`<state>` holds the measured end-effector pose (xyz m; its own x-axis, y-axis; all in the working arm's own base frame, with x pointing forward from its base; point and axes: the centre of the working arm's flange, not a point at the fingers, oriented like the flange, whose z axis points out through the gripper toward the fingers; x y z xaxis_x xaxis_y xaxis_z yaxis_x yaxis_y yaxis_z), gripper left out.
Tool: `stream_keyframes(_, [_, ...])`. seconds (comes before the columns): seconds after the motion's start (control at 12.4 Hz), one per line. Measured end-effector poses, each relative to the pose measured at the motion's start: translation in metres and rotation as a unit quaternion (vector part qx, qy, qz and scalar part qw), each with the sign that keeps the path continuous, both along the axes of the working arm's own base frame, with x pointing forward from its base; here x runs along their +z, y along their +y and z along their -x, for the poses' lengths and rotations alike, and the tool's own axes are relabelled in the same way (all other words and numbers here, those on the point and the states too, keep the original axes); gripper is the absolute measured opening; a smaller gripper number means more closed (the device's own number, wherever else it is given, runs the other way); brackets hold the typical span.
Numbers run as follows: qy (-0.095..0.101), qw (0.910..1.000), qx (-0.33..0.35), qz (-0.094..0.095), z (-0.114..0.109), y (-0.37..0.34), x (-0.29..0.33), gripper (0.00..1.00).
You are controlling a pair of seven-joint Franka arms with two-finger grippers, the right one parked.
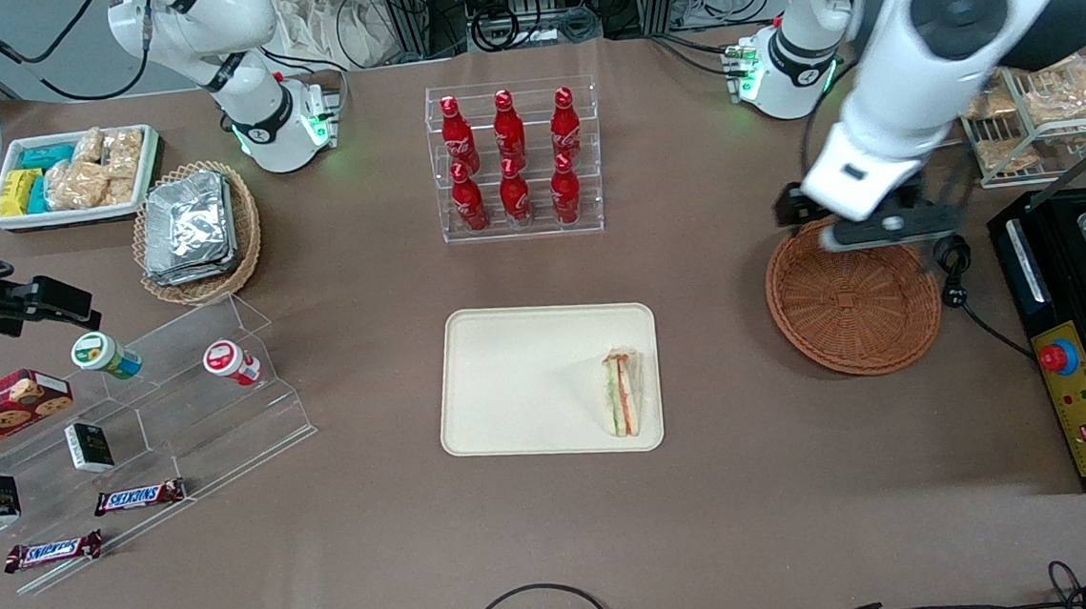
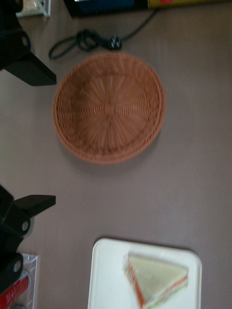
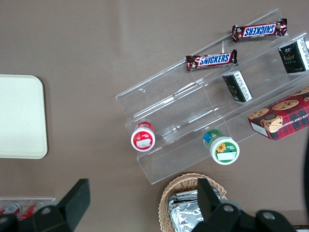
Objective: Place sandwich from basket to tray
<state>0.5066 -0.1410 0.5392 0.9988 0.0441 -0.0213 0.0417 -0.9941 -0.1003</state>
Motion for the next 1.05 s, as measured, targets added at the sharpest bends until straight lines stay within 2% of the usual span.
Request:
stream_keyframes(0.24, [-0.002, 0.9981, 0.059, 0.018, -0.013, 0.077, 0.05, 1.0])
stream_keyframes(0.32, [-0.004, 0.9967, 0.075, 0.031, -0.016, 0.094, 0.066, 1.0])
stream_keyframes(0.48, [-0.003, 0.994, 0.083, 0.071, -0.023, 0.127, 0.082, 1.0])
stream_keyframes(0.57, [-0.001, 0.9929, 0.086, 0.082, -0.027, 0.146, 0.08, 1.0])
stream_keyframes(0.89, [0.007, 0.991, 0.1, 0.089, -0.044, 0.165, 0.068, 1.0])
stream_keyframes(1.05, [0.012, 0.9917, 0.096, 0.084, -0.046, 0.156, 0.063, 1.0])
